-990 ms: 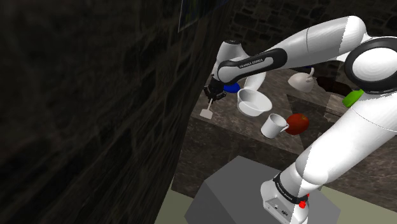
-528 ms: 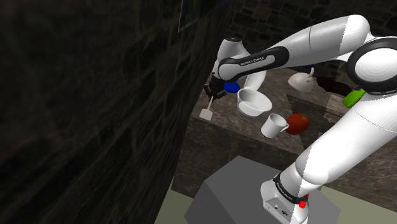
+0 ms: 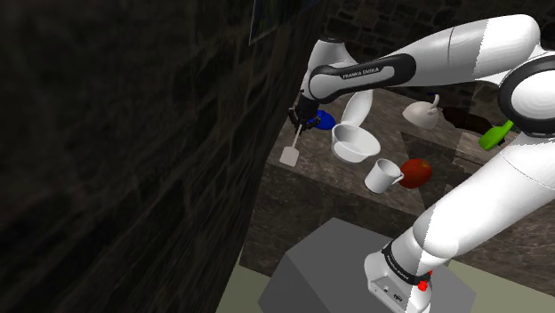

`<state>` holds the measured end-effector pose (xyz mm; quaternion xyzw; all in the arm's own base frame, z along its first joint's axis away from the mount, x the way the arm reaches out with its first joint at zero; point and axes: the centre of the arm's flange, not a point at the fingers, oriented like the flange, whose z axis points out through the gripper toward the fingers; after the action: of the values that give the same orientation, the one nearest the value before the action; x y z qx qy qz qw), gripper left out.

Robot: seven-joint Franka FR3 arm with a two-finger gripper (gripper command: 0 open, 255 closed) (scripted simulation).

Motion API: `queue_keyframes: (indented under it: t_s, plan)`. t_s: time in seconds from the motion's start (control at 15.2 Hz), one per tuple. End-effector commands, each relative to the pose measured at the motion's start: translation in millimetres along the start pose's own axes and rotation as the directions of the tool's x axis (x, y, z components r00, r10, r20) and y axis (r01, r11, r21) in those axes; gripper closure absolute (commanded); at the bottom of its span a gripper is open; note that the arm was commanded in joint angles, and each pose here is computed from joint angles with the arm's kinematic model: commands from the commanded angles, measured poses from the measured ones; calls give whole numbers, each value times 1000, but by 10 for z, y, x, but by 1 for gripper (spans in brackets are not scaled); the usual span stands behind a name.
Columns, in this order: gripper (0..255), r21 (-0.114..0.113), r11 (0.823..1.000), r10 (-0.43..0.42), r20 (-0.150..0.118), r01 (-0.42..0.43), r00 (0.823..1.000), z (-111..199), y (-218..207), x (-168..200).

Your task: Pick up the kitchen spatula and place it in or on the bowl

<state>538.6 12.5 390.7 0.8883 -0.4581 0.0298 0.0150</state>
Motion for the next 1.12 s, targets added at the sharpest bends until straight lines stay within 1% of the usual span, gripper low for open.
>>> queue_keyframes:
  t_s: [0.0, 1.06]
  plan:
    - [255, 0, 1000, 0, 0, 0, 1000, -111, -4, 2]
    - [255, 0, 1000, 0, 0, 0, 1000, -954, -4, 58]
